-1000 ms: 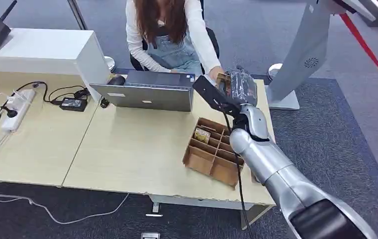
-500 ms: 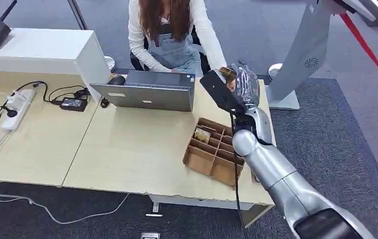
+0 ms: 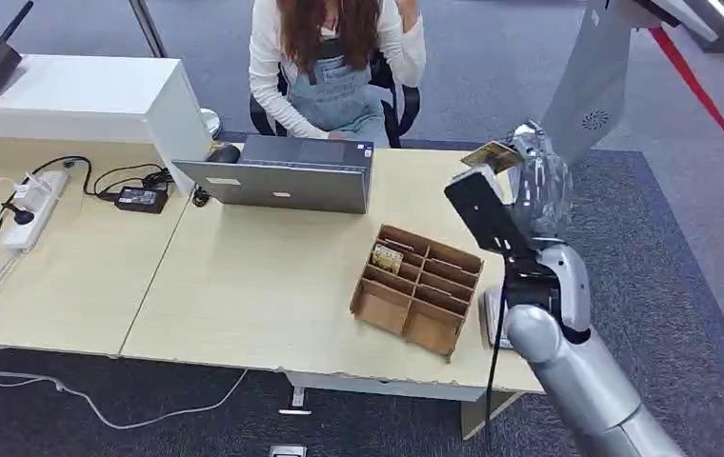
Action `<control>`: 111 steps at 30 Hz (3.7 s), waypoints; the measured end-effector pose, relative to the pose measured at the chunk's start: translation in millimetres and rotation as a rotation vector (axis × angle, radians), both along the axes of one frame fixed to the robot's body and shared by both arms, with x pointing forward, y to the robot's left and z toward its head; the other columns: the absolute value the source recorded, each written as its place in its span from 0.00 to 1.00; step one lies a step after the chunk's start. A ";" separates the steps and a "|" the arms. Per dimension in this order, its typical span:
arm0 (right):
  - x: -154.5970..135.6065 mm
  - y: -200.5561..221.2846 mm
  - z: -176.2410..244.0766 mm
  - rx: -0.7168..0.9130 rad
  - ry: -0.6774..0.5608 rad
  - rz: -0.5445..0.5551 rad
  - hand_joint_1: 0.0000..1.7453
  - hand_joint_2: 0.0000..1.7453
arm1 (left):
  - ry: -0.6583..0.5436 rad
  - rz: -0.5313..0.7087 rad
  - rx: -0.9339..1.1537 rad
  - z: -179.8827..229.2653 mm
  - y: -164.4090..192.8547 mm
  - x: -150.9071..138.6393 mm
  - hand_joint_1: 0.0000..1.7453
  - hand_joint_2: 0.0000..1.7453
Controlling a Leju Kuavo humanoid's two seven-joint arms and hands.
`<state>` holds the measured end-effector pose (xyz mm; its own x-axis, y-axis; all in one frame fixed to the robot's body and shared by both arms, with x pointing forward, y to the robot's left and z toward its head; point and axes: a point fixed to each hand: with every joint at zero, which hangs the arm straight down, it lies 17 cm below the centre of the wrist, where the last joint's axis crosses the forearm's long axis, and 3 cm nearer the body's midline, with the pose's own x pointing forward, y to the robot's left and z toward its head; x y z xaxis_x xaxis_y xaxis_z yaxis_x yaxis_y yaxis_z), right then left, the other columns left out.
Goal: Pass the card to the sensor for recognition and then transmit it.
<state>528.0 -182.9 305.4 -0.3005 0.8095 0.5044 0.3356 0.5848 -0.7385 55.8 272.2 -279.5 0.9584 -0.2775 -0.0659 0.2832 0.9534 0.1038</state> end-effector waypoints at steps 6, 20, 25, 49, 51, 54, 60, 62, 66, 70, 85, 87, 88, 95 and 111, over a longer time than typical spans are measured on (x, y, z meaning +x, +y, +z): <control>-17.8 -28.8 -12.1 -0.025 0.019 -0.063 1.00 1.00 | 0.000 0.014 -0.001 0.1 -0.5 0.7 0.00 0.00; -34.5 -34.5 -50.0 0.065 0.124 -0.049 1.00 1.00 | 0.000 0.033 -0.014 0.8 -8.3 3.2 0.00 0.00; -36.6 -35.5 -69.3 0.067 0.157 -0.072 1.00 1.00 | -0.001 0.037 -0.015 0.9 -8.5 4.5 0.00 0.00; -46.4 -58.2 -183.5 -0.105 0.315 -0.219 1.00 1.00 | 0.016 0.064 -0.006 1.4 -7.7 3.6 0.00 0.00; -48.2 -65.6 -192.9 -0.117 0.303 -0.180 1.00 1.00 | 0.017 0.067 0.001 1.4 -8.6 3.1 0.00 0.00; -49.6 -79.0 -204.1 -0.147 0.302 -0.178 1.00 1.00 | 0.019 0.068 0.002 1.4 -9.9 1.9 0.00 0.00; -53.1 -95.8 -224.9 -0.199 0.344 -0.216 1.00 1.00 | 0.016 0.069 0.000 1.5 -10.6 3.4 0.00 0.00; -54.1 -99.6 -230.2 -0.208 0.356 -0.227 1.00 1.00 | 0.015 0.069 0.000 1.5 -10.6 3.5 0.00 0.00; -56.0 -105.3 -239.5 -0.225 0.377 -0.243 1.00 1.00 | 0.015 0.070 0.000 1.5 -10.7 3.6 0.00 0.00; -58.2 -110.5 -249.4 -0.235 0.402 -0.257 1.00 1.00 | 0.015 0.070 0.000 1.5 -10.7 3.7 0.00 0.00; -65.5 -117.1 -276.9 -0.249 0.473 -0.265 1.00 1.00 | 0.012 0.068 -0.001 1.5 -10.8 4.2 0.00 0.00; -66.3 -116.1 -279.7 -0.245 0.480 -0.260 1.00 1.00 | 0.012 0.068 -0.001 1.5 -10.8 4.2 0.00 0.00; -66.6 -116.5 -281.1 -0.246 0.483 -0.260 1.00 1.00 | 0.012 0.068 0.000 1.5 -10.4 4.2 0.00 0.00; -67.7 -117.5 -288.2 -0.237 0.504 -0.260 1.00 1.00 | 0.012 0.068 0.002 1.4 -9.7 4.2 0.00 0.00; 3.6 -47.2 -92.0 -0.178 0.165 -0.196 1.00 1.00 | -0.013 0.041 0.001 0.6 1.3 7.6 0.00 0.00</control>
